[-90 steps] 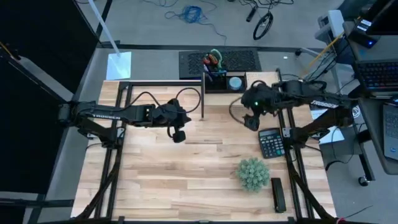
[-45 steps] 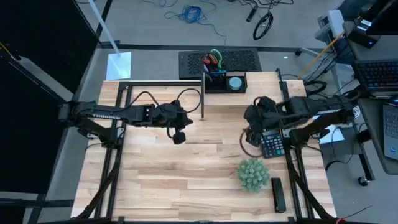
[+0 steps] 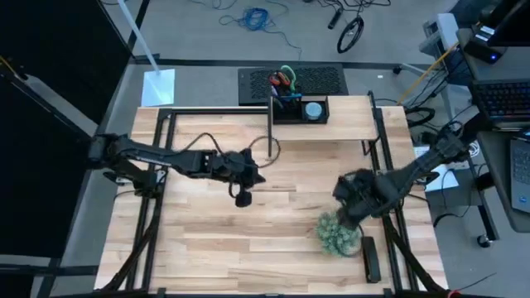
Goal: Pick and place office supplies into organizer
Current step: Put the gray patterned vase plant on the wooden shelf
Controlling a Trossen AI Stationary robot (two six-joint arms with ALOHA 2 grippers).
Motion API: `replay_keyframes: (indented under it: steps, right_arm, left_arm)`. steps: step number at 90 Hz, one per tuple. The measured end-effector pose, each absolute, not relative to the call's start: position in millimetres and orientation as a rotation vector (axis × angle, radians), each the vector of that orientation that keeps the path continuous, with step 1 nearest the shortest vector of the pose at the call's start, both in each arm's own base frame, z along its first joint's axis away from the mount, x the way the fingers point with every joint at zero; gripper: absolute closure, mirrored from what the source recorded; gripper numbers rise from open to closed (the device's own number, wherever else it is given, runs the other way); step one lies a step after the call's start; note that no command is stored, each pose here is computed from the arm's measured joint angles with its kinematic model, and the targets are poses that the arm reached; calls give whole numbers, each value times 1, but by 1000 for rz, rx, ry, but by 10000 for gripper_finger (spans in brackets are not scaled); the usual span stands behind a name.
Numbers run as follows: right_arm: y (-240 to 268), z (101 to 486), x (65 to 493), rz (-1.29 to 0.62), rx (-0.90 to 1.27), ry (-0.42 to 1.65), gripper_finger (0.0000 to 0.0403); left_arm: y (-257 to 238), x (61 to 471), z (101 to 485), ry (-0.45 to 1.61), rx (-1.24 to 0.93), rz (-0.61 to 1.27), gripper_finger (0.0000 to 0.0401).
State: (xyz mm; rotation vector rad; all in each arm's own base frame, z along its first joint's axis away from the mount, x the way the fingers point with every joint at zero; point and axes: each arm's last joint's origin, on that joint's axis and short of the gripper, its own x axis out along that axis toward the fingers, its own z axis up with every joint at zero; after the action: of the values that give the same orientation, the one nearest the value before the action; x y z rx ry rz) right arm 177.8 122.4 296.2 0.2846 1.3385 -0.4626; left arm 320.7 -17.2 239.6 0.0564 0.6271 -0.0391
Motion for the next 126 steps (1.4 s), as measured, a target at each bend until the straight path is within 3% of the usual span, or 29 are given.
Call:
replay_keyframes:
  steps: [41,63,86,98,126]
  right_arm:
    - [192,263,113,-465,484,1243,92]
    - [207,204,101,-467,493,1246,92]
    - [205,171,112,-425,472,1211,92]
    - [203,168,122,-410,441,1133,92]
    - [189,161,155,-400,319,1095,92]
  left_arm:
    - [-40,356,204,519,44,-91,392]
    - [-41,362,199,493,11,-91,305]
    - [-46,369,177,531,-4,-165,204]
    - [-51,373,165,537,-1,-180,186]
    - [-56,376,156,535,2,-191,184]
